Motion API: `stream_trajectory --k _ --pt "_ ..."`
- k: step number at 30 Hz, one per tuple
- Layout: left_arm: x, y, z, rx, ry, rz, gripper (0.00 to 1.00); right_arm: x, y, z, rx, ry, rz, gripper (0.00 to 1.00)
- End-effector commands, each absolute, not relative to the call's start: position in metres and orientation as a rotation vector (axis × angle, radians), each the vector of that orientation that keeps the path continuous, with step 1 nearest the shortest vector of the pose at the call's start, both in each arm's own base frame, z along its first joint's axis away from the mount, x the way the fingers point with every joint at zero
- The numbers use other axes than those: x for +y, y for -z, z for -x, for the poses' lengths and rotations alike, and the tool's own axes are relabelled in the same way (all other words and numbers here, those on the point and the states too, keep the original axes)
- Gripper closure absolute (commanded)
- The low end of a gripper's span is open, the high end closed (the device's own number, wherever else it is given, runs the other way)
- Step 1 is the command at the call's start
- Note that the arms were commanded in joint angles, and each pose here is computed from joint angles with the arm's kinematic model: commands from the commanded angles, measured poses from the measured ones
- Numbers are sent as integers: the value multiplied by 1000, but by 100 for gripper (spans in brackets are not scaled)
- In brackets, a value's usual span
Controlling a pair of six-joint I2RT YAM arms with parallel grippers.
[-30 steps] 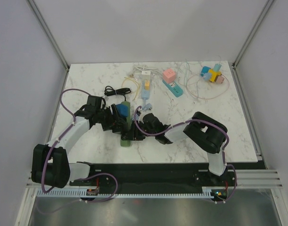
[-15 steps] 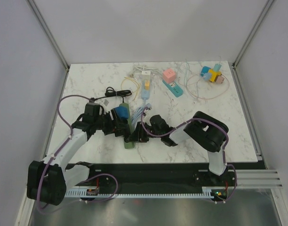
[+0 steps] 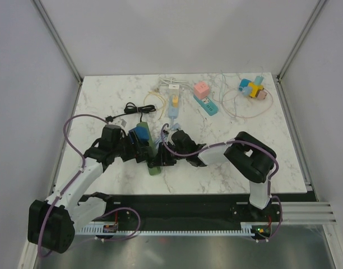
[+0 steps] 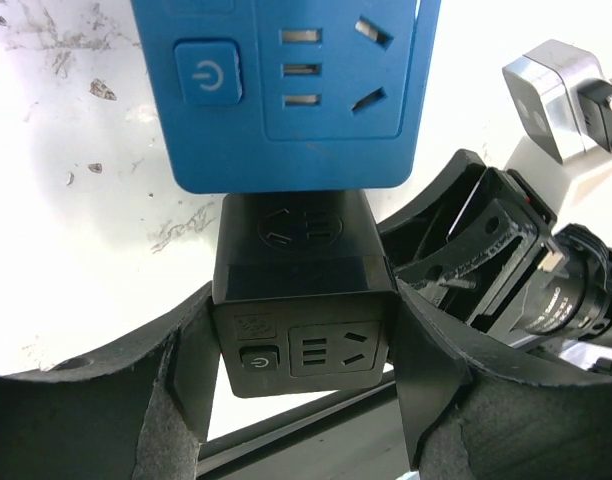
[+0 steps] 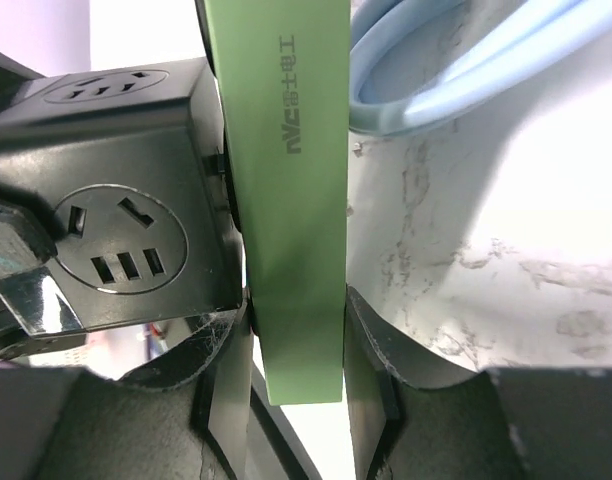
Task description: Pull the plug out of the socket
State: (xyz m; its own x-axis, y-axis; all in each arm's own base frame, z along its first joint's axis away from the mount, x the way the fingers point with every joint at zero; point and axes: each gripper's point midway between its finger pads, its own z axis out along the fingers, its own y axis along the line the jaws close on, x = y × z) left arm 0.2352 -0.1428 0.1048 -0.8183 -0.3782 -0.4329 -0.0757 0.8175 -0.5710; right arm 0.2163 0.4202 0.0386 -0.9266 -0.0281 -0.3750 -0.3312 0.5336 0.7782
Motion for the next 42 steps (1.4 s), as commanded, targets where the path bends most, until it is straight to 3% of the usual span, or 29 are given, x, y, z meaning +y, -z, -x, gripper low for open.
stream_trajectory --k 1,9,18,21,29,33,38,42 --pt "-178 -164 -237 2350 1053 279 98 354 20 -261 2571 -773 119 100" --pt "-167 -177 -250 2257 1027 249 98 372 -1 -234 2549 -1269 36 100" --pt "-160 -144 -238 2315 984 304 98 375 -9 -236 2526 -1405 -19 100" --pt "-161 -158 -233 2298 1008 292 98 362 5 -238 2576 -1310 21 100" --pt "-56 -171 -226 2379 326 608 98 351 1 -240 2552 -1161 151 100" --pt "-17 -163 -227 2370 323 831 98 349 4 -239 2563 -1132 194 100" --pt "19 -125 -197 2471 7 1193 98 349 3 -235 2562 -1155 227 100" --pt "33 -118 -196 2433 -117 1280 98 351 -1 -232 2549 -1175 257 100"
